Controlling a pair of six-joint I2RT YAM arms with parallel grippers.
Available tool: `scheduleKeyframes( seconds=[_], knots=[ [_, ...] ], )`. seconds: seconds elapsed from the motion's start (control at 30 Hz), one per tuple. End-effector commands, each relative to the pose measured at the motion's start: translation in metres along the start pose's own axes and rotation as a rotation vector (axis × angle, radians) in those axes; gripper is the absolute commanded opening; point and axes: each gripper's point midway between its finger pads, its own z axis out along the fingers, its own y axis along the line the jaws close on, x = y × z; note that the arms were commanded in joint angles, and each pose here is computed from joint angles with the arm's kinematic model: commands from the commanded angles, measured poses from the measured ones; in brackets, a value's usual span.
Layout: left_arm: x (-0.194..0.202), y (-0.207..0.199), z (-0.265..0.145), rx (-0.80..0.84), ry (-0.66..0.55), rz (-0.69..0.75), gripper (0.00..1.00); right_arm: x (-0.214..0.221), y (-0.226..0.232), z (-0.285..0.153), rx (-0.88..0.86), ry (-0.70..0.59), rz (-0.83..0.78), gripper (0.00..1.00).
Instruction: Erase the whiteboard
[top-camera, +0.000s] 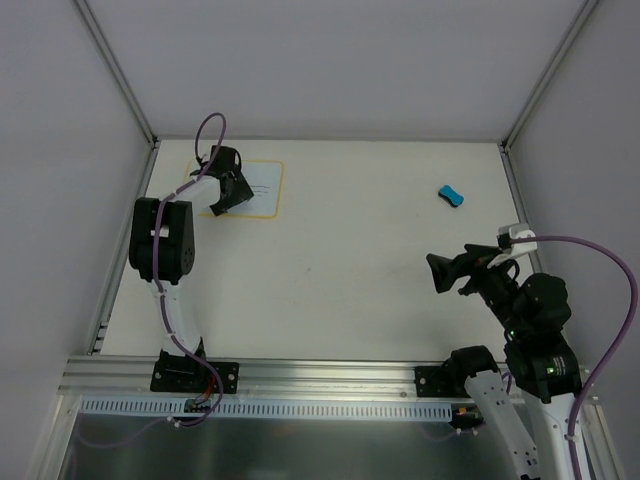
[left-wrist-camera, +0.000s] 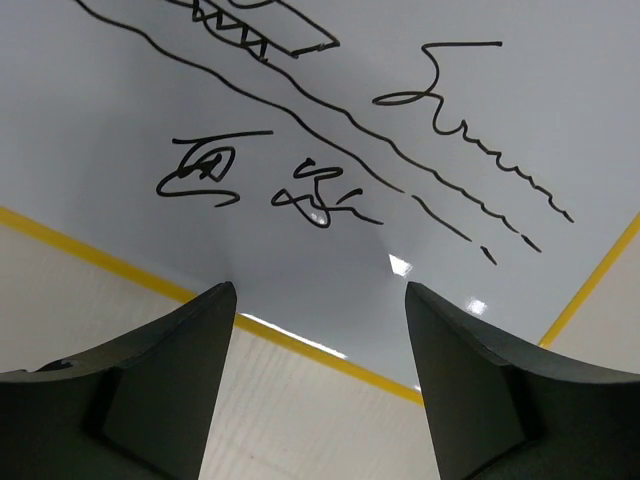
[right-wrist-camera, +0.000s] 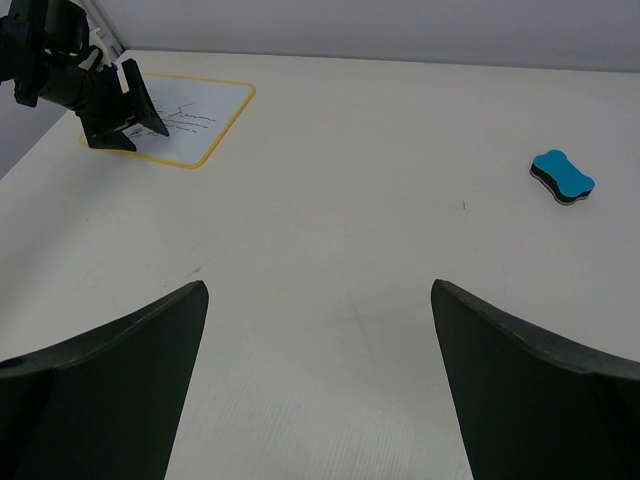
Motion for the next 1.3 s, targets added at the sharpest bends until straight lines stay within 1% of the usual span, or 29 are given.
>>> scheduleKeyframes(
  seconds=[0.0,0.07,0.1,0.17,0.2,0.27,0.4,0.53,0.57,0.63,0.67,0.77,0.8,0.87,0.9,1.0,1.07,1.17,1.23,1.27],
  knots=[
    [0.028,0.01,-0.013,-0.009,0.069,-0.064,0.7,-0.015,0.0,-0.002,0.0,-0.071,-0.028,0.99],
    [0.038,0.011,-0.017,-0.015,0.079,-0.071,0.7,-0.016,0.001,-0.004,-0.001,-0.08,-0.03,0.99],
    [0.049,0.017,-0.016,-0.03,0.1,-0.069,0.7,-0.017,0.001,-0.004,0.0,-0.084,-0.03,0.99],
    [0.056,0.018,-0.02,-0.027,0.114,-0.083,0.66,-0.018,0.001,-0.006,0.001,-0.091,-0.033,0.99],
    [0.065,0.02,-0.021,-0.033,0.128,-0.082,0.66,-0.017,0.001,-0.007,0.0,-0.094,-0.034,0.99],
    [0.068,0.019,-0.027,-0.028,0.126,-0.082,0.66,-0.019,0.002,-0.009,0.0,-0.103,-0.035,0.99],
    [0.092,0.016,-0.036,-0.009,0.173,-0.079,0.63,-0.02,0.002,-0.011,0.0,-0.113,-0.038,0.99],
    [0.122,0.002,-0.052,0.019,0.207,-0.061,0.62,-0.021,0.002,-0.013,0.002,-0.122,-0.041,0.99],
    [0.13,-0.008,-0.059,0.04,0.212,-0.055,0.62,-0.023,0.002,-0.014,0.006,-0.13,-0.042,0.99],
    [0.15,-0.011,-0.066,0.046,0.24,-0.043,0.61,-0.023,0.002,-0.015,0.004,-0.133,-0.044,0.99],
    [0.161,-0.021,-0.075,0.067,0.247,-0.033,0.61,-0.023,0.002,-0.016,0.003,-0.136,-0.045,0.99],
    [0.192,-0.026,-0.089,0.076,0.279,-0.008,0.59,-0.025,0.002,-0.018,0.005,-0.145,-0.047,0.99],
    [0.213,-0.028,-0.096,0.081,0.302,0.03,0.59,-0.025,0.003,-0.018,0.003,-0.147,-0.048,0.99],
    [0.227,-0.032,-0.106,0.092,0.311,0.039,0.59,-0.024,0.002,-0.019,0.006,-0.147,-0.049,0.99],
    [0.241,-0.031,-0.112,0.096,0.326,0.065,0.59,-0.025,0.002,-0.02,0.007,-0.152,-0.05,0.99],
    [0.252,-0.036,-0.124,0.121,0.333,0.065,0.58,-0.024,0.003,-0.02,0.003,-0.153,-0.05,0.99],
    [0.261,-0.044,-0.132,0.144,0.333,0.102,0.59,-0.023,0.002,-0.02,0.003,-0.151,-0.05,0.99],
    [0.267,-0.066,-0.144,0.198,0.329,0.128,0.58,-0.022,0.002,-0.019,0.003,-0.148,-0.048,0.99],
    [0.268,-0.088,-0.155,0.25,0.329,0.144,0.57,-0.023,0.003,-0.019,0.002,-0.148,-0.05,0.99],
    [0.281,-0.096,-0.16,0.266,0.346,0.174,0.57,-0.023,0.003,-0.02,0.0,-0.149,-0.05,0.99]
  ],
)
